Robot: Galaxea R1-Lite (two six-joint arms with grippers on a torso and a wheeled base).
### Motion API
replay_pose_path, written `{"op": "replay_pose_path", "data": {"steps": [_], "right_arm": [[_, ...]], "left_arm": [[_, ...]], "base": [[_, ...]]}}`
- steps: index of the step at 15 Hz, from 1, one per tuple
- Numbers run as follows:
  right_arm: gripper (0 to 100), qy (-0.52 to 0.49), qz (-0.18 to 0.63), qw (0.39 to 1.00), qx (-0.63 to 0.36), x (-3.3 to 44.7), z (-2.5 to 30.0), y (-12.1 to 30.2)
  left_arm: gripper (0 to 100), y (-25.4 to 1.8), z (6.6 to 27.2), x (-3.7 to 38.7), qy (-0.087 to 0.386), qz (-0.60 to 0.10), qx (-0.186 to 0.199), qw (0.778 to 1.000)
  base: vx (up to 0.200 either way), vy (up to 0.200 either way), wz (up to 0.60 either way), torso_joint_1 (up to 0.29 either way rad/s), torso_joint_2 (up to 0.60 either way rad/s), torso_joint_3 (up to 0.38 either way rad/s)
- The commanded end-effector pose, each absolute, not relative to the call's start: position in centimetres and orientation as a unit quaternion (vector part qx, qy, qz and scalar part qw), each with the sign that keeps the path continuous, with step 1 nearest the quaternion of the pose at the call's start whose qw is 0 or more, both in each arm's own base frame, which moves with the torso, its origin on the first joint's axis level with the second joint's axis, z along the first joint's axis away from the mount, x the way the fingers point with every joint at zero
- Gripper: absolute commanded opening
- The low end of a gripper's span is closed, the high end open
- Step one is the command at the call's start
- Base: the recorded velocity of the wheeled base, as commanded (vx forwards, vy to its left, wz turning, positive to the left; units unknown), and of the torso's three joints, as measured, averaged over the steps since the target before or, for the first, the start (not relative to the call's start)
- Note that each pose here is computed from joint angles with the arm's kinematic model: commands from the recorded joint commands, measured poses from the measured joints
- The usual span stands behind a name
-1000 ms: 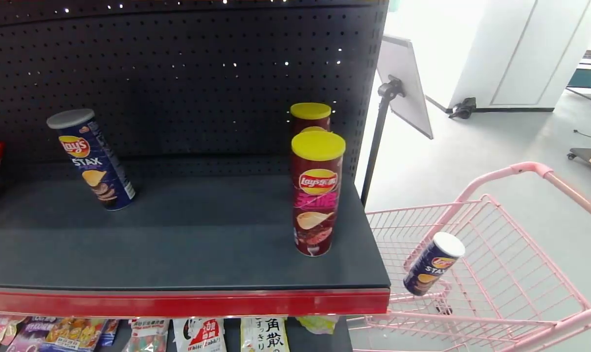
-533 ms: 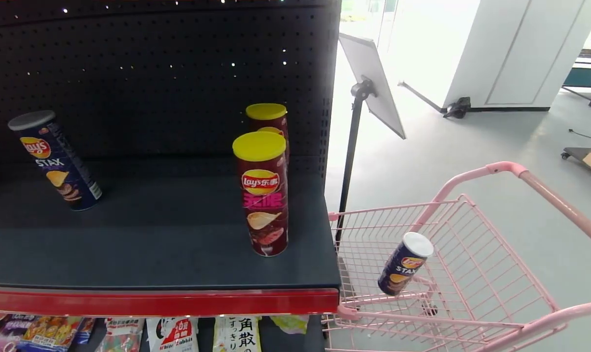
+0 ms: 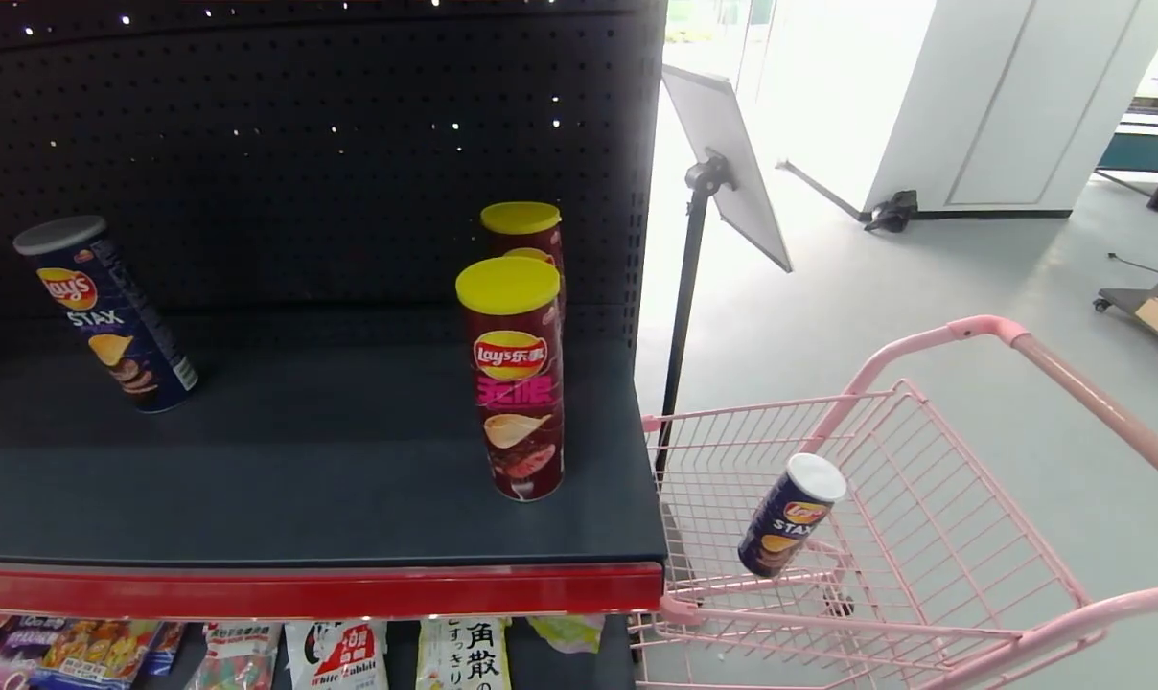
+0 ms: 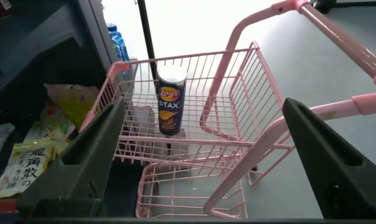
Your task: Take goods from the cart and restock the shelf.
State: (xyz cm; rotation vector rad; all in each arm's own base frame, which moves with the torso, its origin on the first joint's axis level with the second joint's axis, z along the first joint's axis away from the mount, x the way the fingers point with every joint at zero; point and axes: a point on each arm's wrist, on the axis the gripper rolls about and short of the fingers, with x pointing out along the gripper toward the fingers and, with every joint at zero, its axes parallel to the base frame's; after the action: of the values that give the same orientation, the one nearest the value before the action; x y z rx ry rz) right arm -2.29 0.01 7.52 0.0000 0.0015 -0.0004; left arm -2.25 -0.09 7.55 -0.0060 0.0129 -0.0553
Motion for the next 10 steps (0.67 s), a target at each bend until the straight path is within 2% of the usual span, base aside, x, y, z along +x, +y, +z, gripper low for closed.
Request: {"op": "replay_pose_path", "data": {"steps": [1, 2, 10], "right_arm": [[100, 0.002, 0.0, 1.0, 0.0, -2.28, 7.52, 0.01], [100, 0.001, 0.0, 1.0, 0.0, -2.29, 7.56, 0.01], [100, 0.002, 0.0, 1.0, 0.0, -2.28, 7.52, 0.01]], "left_arm": [[100, -0.09, 7.55, -2.26, 0.006, -0.028, -0.003, 1.0], [100, -0.09, 7.55, -2.26, 0.006, -0.028, -0.003, 1.0], [100, -0.09, 7.55, -2.26, 0.006, -0.028, -0.003, 1.0]], "base": [[0.0, 0.0, 0.0, 0.0, 0.0, 0.0], [0.0, 0.0, 0.0, 0.0, 0.0, 0.0], [0.0, -0.2, 0.0, 0.002, 0.0, 0.005]]}}
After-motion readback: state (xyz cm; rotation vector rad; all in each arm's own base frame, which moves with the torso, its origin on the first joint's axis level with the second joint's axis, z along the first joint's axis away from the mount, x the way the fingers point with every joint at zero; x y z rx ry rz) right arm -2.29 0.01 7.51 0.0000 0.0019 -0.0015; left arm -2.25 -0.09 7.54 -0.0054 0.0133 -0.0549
